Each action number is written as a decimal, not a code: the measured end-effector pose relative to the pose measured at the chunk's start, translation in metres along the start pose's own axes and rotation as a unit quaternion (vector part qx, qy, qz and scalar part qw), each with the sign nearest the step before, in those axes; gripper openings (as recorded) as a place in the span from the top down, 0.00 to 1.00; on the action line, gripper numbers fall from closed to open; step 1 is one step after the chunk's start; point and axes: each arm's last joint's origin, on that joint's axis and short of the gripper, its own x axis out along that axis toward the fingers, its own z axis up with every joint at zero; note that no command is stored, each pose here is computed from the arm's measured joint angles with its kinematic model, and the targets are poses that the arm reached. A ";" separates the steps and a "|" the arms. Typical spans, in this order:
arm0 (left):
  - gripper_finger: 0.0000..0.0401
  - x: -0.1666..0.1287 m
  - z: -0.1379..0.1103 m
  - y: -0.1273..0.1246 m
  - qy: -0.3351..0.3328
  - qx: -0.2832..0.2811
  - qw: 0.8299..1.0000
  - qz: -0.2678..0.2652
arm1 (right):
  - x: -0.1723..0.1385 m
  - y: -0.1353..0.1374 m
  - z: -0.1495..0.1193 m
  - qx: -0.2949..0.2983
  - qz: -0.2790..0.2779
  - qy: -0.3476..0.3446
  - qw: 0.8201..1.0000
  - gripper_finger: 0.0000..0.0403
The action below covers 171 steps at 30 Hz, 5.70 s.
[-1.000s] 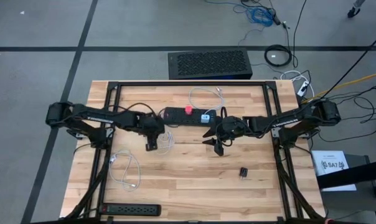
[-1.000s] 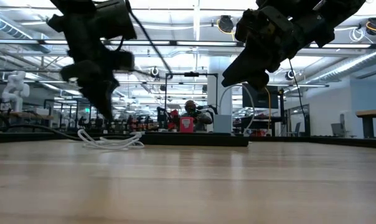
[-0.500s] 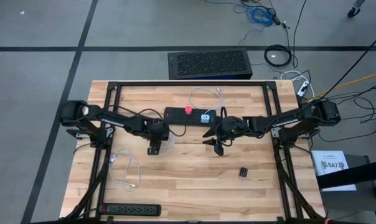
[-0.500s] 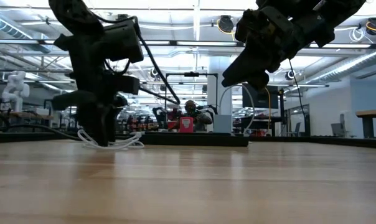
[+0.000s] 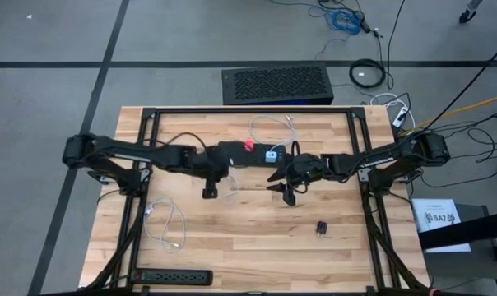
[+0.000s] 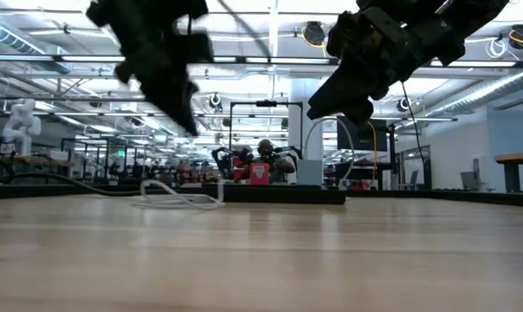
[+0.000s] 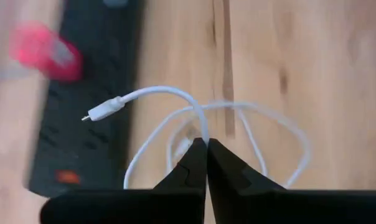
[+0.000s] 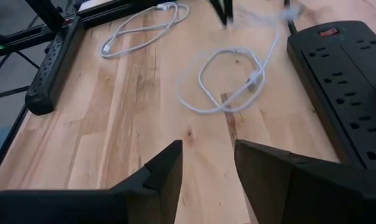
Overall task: Insert USB
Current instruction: Insert the white USB cable into the pink charger adapter
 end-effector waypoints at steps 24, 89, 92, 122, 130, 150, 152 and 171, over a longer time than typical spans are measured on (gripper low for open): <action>1.00 -0.167 0.036 0.038 -0.325 -0.072 0.940 0.075 | 0.000 0.003 0.014 0.009 0.006 -0.078 0.997 0.65; 1.00 -0.250 0.006 0.035 -0.432 -0.101 0.886 0.136 | 0.197 -0.054 0.056 -0.035 -0.118 0.133 0.983 0.98; 1.00 -0.250 0.006 0.035 -0.432 -0.101 0.886 0.136 | 0.197 -0.053 0.059 -0.040 -0.135 0.120 0.983 0.94; 1.00 -0.250 0.005 0.035 -0.429 -0.099 0.888 0.132 | 0.213 -0.081 0.058 -0.047 -0.146 0.054 0.987 0.98; 1.00 -0.249 0.005 0.034 -0.428 -0.095 0.890 0.124 | 0.213 -0.081 0.058 -0.040 -0.144 0.054 0.987 0.77; 1.00 -0.248 0.004 0.034 -0.421 -0.095 0.894 0.122 | 0.228 -0.082 0.046 -0.039 -0.132 0.040 0.990 0.97; 1.00 -0.248 0.004 0.034 -0.419 -0.095 0.895 0.122 | 0.224 -0.078 0.047 -0.036 -0.129 0.053 0.990 0.98; 1.00 -0.207 -0.004 0.039 -0.259 -0.124 0.934 0.211 | 0.123 -0.014 0.046 -0.095 -0.113 0.397 0.906 1.00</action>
